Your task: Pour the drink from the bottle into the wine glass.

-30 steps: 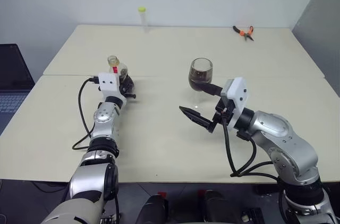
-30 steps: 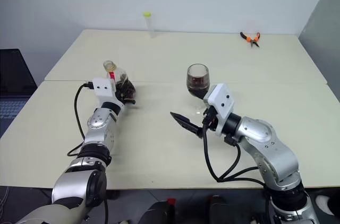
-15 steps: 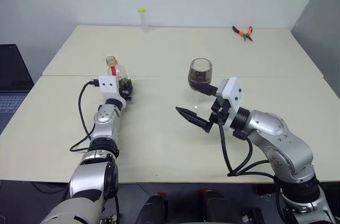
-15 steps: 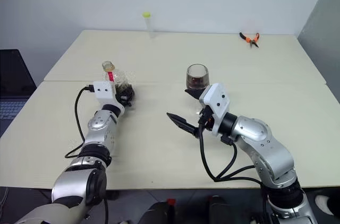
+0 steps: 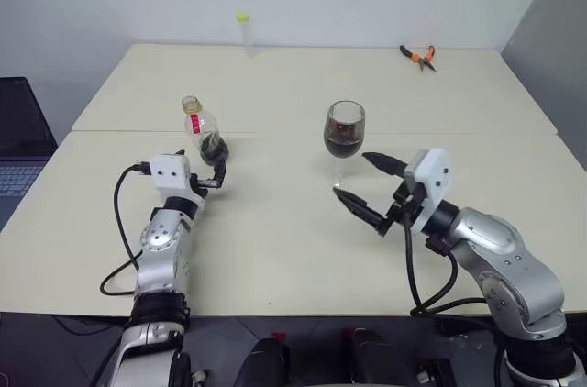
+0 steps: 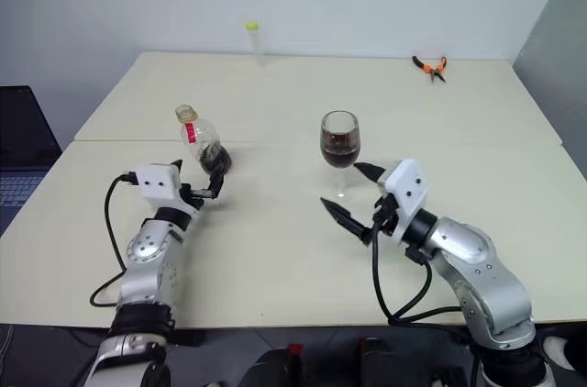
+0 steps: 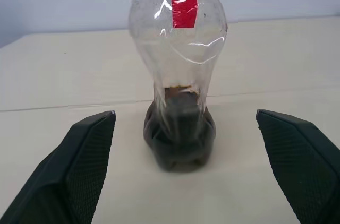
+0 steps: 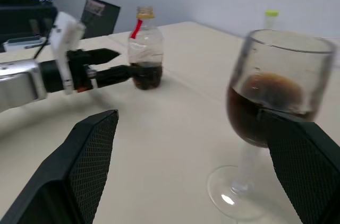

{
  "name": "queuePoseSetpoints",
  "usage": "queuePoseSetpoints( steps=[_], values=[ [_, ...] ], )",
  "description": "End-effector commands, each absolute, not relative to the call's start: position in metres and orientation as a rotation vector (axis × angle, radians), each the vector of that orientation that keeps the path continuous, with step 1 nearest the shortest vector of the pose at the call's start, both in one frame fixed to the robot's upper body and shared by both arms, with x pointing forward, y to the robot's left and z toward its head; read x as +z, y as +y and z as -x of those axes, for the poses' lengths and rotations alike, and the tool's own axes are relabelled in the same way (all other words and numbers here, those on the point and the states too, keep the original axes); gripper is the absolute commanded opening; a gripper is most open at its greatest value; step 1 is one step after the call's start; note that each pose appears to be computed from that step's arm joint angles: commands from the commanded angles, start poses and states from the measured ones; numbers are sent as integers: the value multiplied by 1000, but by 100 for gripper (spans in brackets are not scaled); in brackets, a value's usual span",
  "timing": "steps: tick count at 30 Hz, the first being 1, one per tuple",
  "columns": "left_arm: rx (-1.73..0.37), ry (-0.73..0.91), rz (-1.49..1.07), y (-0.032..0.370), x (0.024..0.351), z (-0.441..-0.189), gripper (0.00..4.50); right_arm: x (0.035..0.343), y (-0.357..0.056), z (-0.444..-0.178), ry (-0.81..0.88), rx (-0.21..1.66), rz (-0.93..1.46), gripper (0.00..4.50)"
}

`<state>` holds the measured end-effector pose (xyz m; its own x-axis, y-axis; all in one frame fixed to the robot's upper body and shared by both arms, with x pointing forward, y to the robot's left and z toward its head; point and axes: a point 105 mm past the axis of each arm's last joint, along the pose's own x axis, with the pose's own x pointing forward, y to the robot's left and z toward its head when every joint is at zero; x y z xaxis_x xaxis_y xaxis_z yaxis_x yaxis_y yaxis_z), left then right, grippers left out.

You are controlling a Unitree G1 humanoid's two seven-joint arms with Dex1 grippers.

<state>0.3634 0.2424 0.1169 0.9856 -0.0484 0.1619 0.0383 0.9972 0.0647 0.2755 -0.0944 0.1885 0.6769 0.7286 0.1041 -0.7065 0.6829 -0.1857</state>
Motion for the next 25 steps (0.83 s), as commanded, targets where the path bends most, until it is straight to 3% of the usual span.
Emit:
queuePoseSetpoints(
  steps=[1,7,12,25],
  values=[
    [-28,-203,-71,244,138,-340,448,182,-146,-287,-216,541,116,450],
    [17,-171,-128,238,137,-334,448,150,-202,-313,-248,186,153,450],
    [28,-147,-126,236,130,-333,448,134,-233,-329,-274,-2,99,450],
    [74,-157,-148,248,127,-329,448,130,-246,-347,-273,-21,94,450]
  ],
)
